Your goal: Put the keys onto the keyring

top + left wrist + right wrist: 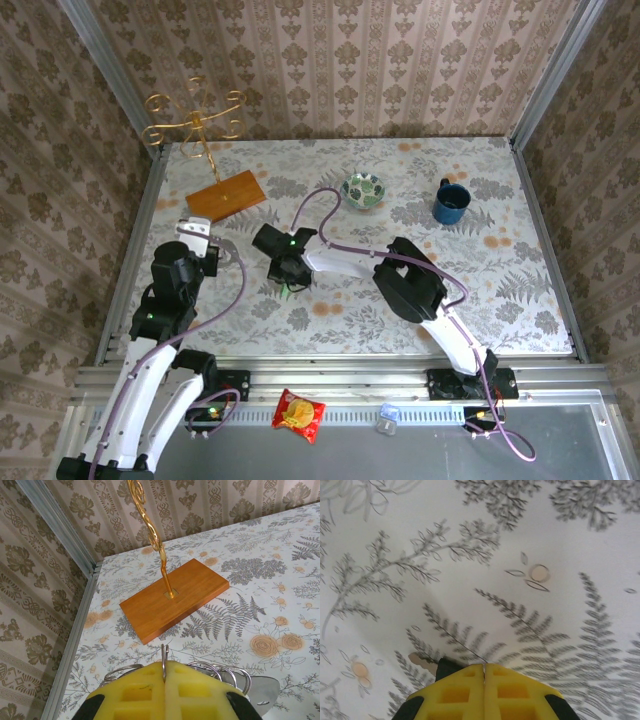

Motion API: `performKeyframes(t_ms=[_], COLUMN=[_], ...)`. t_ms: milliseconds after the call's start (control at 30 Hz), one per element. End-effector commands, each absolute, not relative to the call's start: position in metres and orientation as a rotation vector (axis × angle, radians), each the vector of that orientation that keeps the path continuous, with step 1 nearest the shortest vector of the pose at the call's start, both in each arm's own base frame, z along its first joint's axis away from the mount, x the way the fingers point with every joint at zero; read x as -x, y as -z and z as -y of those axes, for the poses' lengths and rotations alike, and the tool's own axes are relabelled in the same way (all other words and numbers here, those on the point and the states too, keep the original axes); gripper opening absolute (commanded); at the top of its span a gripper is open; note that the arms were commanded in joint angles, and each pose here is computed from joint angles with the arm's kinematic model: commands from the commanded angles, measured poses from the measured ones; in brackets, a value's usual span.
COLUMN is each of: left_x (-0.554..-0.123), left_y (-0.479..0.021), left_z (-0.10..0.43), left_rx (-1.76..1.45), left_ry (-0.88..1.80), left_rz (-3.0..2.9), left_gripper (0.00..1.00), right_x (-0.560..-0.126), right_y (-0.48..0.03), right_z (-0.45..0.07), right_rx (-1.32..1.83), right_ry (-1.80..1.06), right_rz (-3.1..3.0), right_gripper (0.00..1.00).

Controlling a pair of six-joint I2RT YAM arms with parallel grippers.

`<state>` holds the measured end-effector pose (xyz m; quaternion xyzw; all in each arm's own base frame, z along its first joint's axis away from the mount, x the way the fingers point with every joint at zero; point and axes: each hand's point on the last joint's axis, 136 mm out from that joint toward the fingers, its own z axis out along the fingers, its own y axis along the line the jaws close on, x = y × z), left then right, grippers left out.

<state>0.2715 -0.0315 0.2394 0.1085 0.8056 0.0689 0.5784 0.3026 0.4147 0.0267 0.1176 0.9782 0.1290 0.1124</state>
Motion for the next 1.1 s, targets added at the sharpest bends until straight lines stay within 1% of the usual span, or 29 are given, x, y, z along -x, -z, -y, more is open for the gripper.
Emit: performKeyframes(t_ms=[0,133,200,300,467,600,767,967,1067], left_x=[-0.273,-0.271,-0.270,-0.267,-0.255,-0.242,-0.227,-0.217,-0.216], left_y=[-0.258,-0.262,-0.264,-0.268,-0.266,-0.261,-0.256,-0.251,-0.249], left_z=[0.035,0.049,0.061,0.086,0.136,0.171,0.201,0.215,0.219], left_rx=[-0.246,-0.322,-0.376,-0.483,-0.721,-0.913,-1.092,-1.190,-1.214], left_ry=[-0.128,-0.069,-0.016,0.088,0.270,0.345,0.394,0.430,0.432], left_rz=[-1.819,-1.802,-1.784,-1.741,-1.674,-1.619,-1.553,-1.517,-1.507], left_gripper=[0.00,0.00,0.00,0.00,0.00,0.00,0.00,0.00,0.00], right_x=[-0.296,-0.289,-0.283,-0.270,-0.252,-0.244,-0.245,-0.261,-0.263], right_y=[-0.056,-0.069,-0.076,-0.075,-0.069,-0.059,-0.046,-0.035,-0.030], right_z=[-0.405,-0.381,-0.371,-0.342,-0.299,-0.275,-0.258,-0.238,-0.231], right_rx=[-0.200,-0.010,0.121,0.255,0.426,0.553,0.570,0.520,0.509], right_ry=[-0.435,-0.522,-0.597,-0.632,-0.594,-0.565,-0.582,-0.485,-0.439], right_rz=[-2.844,-2.832,-2.811,-2.806,-2.813,-2.837,-2.884,-2.915,-2.944], right_gripper=[0.00,0.00,0.00,0.00,0.00,0.00,0.00,0.00,0.03])
